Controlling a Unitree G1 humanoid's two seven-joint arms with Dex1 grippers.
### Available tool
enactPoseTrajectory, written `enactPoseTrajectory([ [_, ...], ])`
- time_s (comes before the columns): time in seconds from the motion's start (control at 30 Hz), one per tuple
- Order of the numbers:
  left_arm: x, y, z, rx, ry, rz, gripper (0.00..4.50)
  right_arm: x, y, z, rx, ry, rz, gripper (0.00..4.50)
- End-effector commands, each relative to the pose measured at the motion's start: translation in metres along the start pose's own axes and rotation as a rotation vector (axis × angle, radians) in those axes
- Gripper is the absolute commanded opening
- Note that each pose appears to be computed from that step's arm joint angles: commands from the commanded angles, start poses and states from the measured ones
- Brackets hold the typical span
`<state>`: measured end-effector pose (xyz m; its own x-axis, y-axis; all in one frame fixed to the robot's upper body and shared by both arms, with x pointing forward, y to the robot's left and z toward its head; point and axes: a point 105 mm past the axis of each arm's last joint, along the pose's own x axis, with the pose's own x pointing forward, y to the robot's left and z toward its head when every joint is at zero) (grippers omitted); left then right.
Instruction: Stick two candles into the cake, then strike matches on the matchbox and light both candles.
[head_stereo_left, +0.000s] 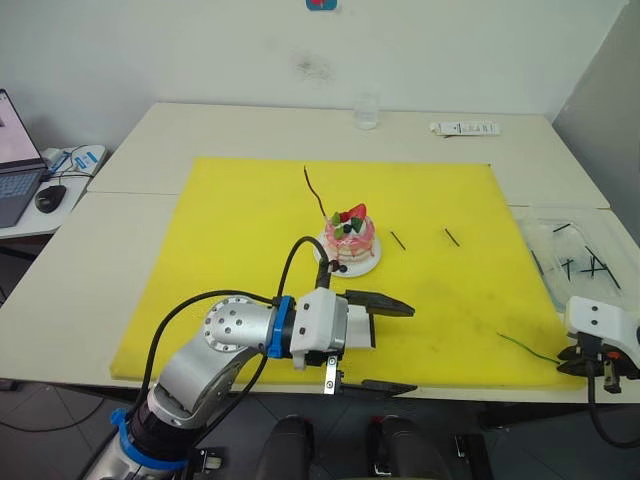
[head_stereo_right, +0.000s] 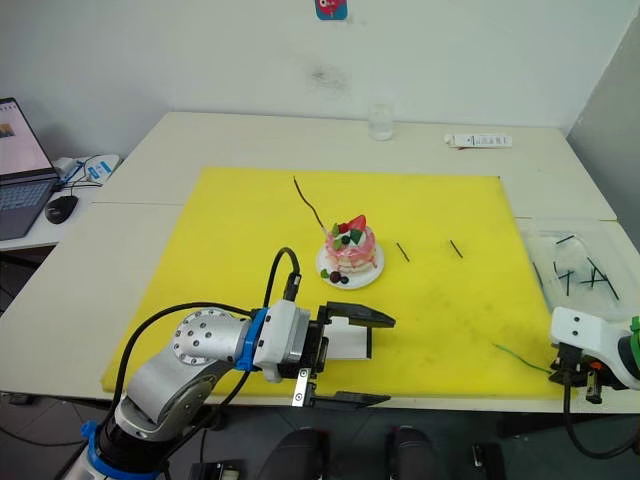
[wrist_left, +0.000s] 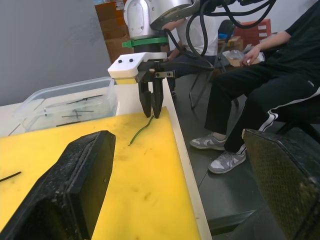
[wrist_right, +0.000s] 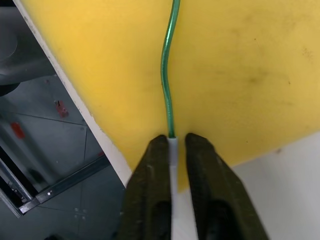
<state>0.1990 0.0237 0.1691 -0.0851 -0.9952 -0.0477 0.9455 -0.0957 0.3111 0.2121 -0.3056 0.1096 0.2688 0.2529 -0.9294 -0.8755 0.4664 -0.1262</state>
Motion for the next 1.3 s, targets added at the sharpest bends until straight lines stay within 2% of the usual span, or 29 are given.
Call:
enactPoseTrajectory([
  [0.03,0.002,-0.003,0.008,0.025,-0.035,-0.012,4.50,-0.006,0.001,0.011,-0.031,-0.010,0.006,0.01],
  [0.17,-0.001,0.003,0.007,0.034,-0.033,0.020,4.50,-0.012,0.001,0.021,-0.034,-0.040,0.029,0.01],
  [0.27,-0.008,0.008,0.004,0.016,-0.022,0.067,4.50,-0.021,0.011,0.051,-0.008,-0.160,0.136,0.01],
  [0.37,-0.022,0.022,0.003,-0.035,-0.032,0.184,4.50,-0.036,0.008,0.117,-0.038,-0.462,0.166,0.01],
  [0.5,-0.038,0.043,0.010,-0.099,-0.089,0.399,4.50,-0.061,-0.017,0.197,0.033,-0.862,0.099,0.01],
  [0.57,-0.046,0.053,0.016,-0.129,-0.125,0.530,4.50,-0.064,-0.022,0.232,0.053,-1.043,0.045,0.01],
  [0.63,-0.053,0.061,0.017,-0.145,-0.124,0.646,4.50,-0.058,-0.020,0.254,0.084,-1.177,-0.002,0.01],
  [0.7,-0.059,0.065,0.015,-0.140,-0.080,0.715,4.50,-0.049,-0.018,0.272,0.154,-1.289,-0.038,0.01],
  [0.93,-0.076,0.073,0.014,-0.141,-0.042,0.893,4.50,-0.023,-0.023,0.292,0.254,-1.419,-0.245,0.01],
  [1.07,-0.079,0.071,0.012,-0.147,-0.026,0.935,4.50,-0.012,-0.018,0.296,0.230,-1.423,-0.267,0.01],
  [1.3,-0.078,0.068,0.013,-0.160,-0.021,0.924,4.50,0.004,-0.017,0.294,0.246,-1.440,-0.288,0.01],
])
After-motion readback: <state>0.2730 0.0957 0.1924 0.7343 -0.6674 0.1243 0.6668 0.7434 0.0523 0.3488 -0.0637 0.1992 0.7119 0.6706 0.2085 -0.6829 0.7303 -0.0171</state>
